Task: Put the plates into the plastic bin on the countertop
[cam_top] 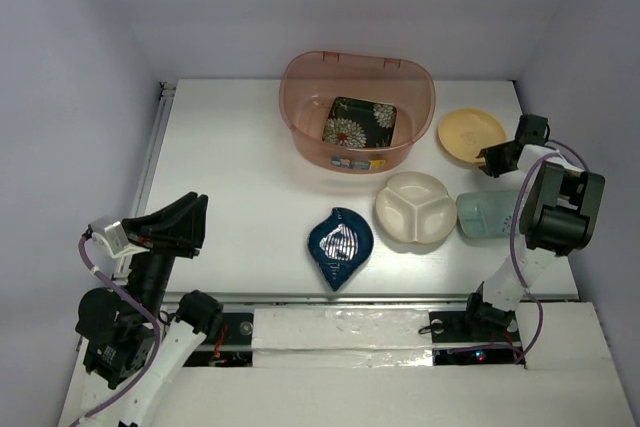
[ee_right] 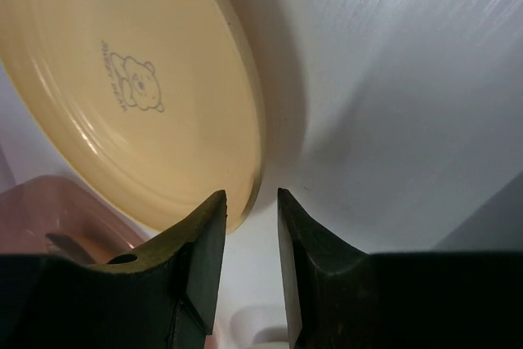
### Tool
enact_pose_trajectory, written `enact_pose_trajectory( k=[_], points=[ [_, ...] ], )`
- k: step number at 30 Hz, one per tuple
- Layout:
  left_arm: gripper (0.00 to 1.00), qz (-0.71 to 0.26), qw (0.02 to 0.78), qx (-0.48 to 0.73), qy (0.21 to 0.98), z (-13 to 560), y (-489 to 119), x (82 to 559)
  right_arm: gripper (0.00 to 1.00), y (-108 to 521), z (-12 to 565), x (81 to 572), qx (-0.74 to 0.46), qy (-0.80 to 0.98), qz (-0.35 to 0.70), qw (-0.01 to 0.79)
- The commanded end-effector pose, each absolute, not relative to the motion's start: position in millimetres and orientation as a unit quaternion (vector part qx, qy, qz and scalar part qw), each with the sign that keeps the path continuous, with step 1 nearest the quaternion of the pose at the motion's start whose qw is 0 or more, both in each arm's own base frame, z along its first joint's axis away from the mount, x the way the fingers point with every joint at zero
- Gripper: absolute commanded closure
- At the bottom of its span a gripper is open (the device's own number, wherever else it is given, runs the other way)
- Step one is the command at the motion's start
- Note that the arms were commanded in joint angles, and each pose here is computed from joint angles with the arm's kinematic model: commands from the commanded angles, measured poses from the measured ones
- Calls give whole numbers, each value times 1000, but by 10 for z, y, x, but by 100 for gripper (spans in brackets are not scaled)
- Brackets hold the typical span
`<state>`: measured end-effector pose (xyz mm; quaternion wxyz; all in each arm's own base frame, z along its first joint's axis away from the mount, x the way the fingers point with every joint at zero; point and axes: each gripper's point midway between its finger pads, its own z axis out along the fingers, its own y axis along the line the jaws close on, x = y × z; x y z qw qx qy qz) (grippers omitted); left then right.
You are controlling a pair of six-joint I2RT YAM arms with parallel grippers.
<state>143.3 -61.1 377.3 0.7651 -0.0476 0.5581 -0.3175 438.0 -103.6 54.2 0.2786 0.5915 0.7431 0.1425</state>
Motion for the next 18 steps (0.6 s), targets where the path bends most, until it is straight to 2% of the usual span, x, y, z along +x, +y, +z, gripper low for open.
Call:
enact_pose_trajectory(
  k=[1, 11, 13, 14, 16, 18],
  points=[
    [72, -331, 784, -49, 524, 3935, -544, 1302, 63, -1023, 536, 4519, 592, 739, 140, 288],
    [72, -328, 781, -49, 529, 3916, -556, 1327, 64, -953, 467, 4623, 599, 741, 130, 274],
    [72, -328, 781, -49, 529, 3918, -558, 1331, 78, -929, 457, 4635, 600, 741, 127, 274],
    [72, -328, 781, -49, 529, 3918, -557, 1331, 91, -933, 447, 4624, 603, 738, 127, 276],
    [72, -327, 780, -48, 531, 3911, -562, 1340, 100, -943, 515, 4621, 607, 729, 131, 288],
    [72, -327, 781, -47, 531, 3915, -560, 1333, 100, -949, 581, 4620, 608, 720, 138, 305]
  ],
)
